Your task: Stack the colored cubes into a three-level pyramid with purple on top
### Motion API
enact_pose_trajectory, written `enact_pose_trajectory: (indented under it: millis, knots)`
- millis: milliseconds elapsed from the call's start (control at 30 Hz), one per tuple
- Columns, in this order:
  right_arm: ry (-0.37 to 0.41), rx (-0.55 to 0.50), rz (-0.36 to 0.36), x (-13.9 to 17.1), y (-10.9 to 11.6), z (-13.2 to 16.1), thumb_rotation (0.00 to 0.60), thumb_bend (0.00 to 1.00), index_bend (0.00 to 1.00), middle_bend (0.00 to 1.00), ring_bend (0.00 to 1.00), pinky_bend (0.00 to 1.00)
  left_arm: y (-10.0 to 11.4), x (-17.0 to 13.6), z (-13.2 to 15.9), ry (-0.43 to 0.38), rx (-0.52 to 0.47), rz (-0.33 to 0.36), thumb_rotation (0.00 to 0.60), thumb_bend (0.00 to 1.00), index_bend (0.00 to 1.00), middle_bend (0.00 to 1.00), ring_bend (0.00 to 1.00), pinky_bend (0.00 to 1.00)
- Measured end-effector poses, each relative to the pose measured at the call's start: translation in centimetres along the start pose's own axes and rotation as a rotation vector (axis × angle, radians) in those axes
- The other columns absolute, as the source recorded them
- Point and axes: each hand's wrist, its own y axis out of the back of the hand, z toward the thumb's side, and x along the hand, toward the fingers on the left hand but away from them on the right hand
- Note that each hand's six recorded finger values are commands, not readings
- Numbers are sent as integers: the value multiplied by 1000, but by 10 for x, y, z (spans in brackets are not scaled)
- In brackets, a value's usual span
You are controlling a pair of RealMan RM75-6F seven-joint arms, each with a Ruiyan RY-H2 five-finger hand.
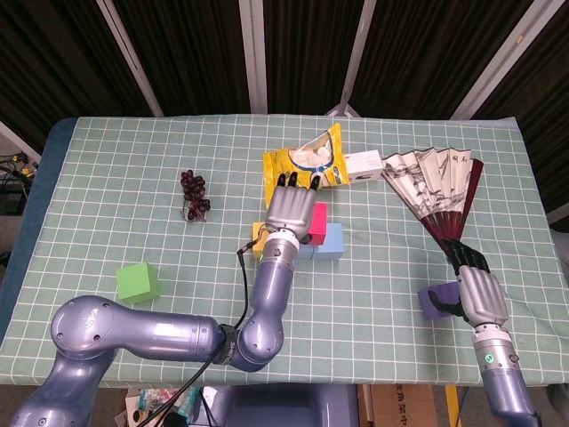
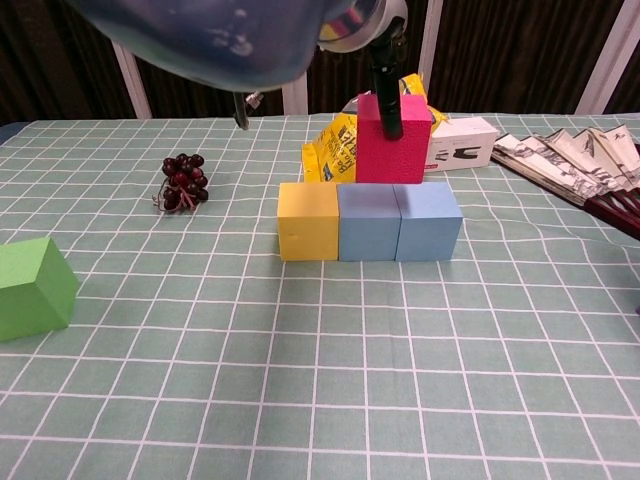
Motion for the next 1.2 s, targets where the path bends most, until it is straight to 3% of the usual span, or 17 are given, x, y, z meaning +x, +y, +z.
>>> enact_pose_trajectory:
  millis: [333, 1200]
  knots:
    - [0, -17, 1, -1, 2, 0, 600, 338, 0, 61, 0, 0, -14, 7, 12, 47, 39, -9, 600, 320, 0, 411, 4, 0]
    - [13, -37, 7, 1, 3, 3, 600, 339, 0, 61, 0, 0, -19, 5, 26, 100, 51, 15, 600, 320, 0, 409, 4, 0]
